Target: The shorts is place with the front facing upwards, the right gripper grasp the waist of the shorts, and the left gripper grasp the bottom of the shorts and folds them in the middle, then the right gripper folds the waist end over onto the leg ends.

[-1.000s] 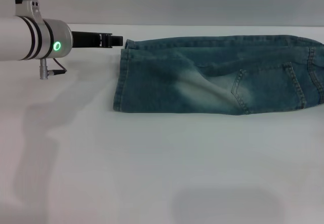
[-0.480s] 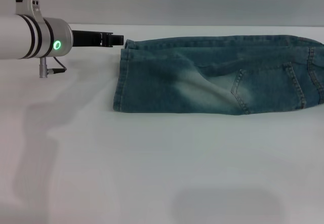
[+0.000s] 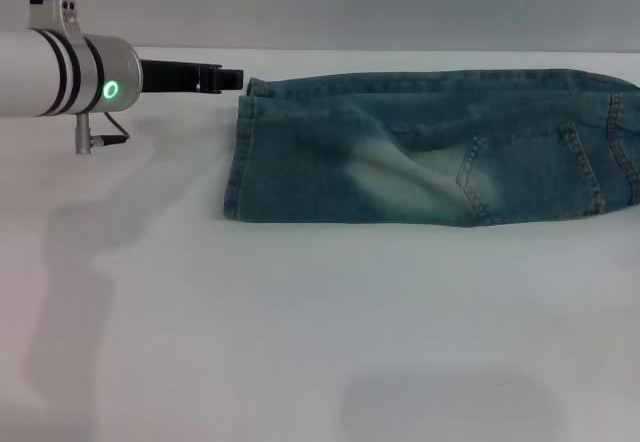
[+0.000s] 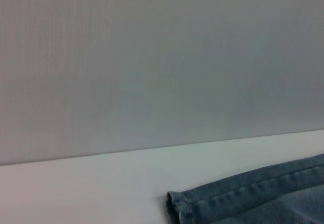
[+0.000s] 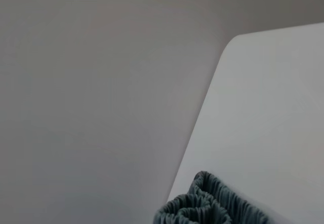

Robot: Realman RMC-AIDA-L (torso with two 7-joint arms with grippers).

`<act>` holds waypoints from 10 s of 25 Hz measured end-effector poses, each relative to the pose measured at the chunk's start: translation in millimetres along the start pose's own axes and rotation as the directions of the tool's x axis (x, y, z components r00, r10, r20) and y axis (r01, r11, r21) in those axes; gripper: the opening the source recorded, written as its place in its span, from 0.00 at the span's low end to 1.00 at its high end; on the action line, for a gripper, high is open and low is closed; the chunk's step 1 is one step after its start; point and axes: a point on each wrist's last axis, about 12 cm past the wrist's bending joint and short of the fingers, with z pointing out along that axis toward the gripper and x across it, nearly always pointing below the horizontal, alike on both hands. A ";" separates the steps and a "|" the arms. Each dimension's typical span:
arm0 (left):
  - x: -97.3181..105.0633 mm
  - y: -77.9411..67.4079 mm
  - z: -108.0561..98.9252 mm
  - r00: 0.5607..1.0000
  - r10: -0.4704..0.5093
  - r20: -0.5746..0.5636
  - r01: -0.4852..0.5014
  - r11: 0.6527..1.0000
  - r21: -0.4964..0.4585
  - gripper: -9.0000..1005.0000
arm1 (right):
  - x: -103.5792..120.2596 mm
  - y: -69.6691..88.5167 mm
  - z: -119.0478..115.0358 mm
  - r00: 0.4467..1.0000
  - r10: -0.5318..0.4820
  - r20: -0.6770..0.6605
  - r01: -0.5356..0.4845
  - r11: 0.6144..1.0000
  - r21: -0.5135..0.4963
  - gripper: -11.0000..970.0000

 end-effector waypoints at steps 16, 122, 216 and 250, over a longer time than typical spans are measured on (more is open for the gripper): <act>-1.0 -1.3 0.4 1.000 0.013 -0.001 -0.013 1.000 0.004 0.61 | -3.0 12.9 20.6 0.999 -0.032 -0.007 0.032 0.999 0.024 0.65; 0.8 -5.5 1.2 0.998 -0.024 0.060 0.021 0.999 0.050 0.61 | -8.1 32.4 21.9 0.998 -0.063 -0.031 0.060 0.995 -0.078 0.07; 68.5 39.2 -32.9 0.912 -0.110 0.394 0.209 0.954 -0.216 0.61 | 180.0 214.3 113.7 0.353 -0.930 -0.099 0.796 0.354 -0.490 0.56; 92.3 -5.6 -21.9 0.771 0.104 0.629 0.102 0.954 -0.282 0.61 | 205.2 94.4 13.8 0.373 -0.888 0.269 0.859 0.221 -0.461 0.34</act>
